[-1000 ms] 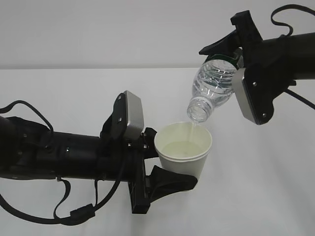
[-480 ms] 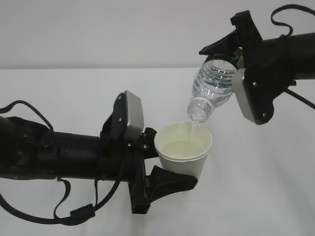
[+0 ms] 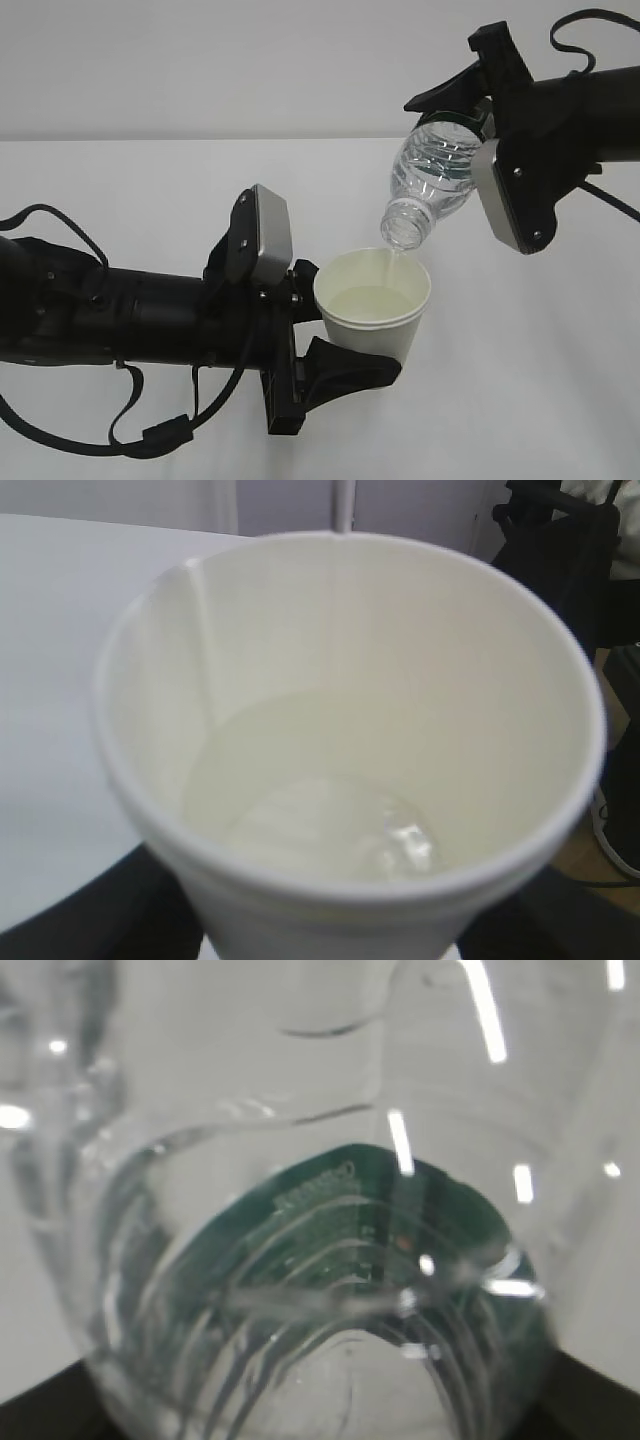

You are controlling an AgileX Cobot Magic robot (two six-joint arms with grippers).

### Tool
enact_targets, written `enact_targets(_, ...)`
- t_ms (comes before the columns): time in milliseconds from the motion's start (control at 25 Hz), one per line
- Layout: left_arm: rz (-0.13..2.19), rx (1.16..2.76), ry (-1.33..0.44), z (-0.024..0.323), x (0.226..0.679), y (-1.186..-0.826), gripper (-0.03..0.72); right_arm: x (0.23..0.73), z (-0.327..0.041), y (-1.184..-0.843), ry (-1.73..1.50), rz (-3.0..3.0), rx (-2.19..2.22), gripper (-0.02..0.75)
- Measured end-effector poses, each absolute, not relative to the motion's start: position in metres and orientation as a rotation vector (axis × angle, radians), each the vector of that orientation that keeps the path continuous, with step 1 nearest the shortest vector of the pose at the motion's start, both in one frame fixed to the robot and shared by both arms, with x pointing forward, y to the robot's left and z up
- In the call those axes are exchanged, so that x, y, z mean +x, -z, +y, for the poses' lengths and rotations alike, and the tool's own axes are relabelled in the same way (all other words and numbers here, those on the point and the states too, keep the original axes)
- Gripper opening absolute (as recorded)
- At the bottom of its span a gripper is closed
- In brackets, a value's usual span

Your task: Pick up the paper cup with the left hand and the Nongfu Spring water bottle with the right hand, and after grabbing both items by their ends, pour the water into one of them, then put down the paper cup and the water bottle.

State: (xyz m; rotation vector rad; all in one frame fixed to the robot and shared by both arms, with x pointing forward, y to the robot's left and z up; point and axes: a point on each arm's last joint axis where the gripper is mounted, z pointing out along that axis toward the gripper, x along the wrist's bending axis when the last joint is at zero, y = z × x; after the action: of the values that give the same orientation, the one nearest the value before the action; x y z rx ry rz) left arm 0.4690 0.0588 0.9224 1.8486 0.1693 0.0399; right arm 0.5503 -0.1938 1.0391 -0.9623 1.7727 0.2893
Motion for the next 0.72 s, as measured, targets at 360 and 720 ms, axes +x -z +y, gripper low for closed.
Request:
enact_targets(360, 0.169, 1.849, -0.04, 0.0588, 0.469, -0.9224, 0.481, 0.5503, -0.1938, -1.0391, -0.282, 1.767, -0.972, 0.491)
enact_targets(720, 0.169, 1.849, -0.04, 0.0588, 0.469, -0.9224, 0.481, 0.5503, -0.1938, -1.0391, -0.278, 1.763, -0.978, 0.491)
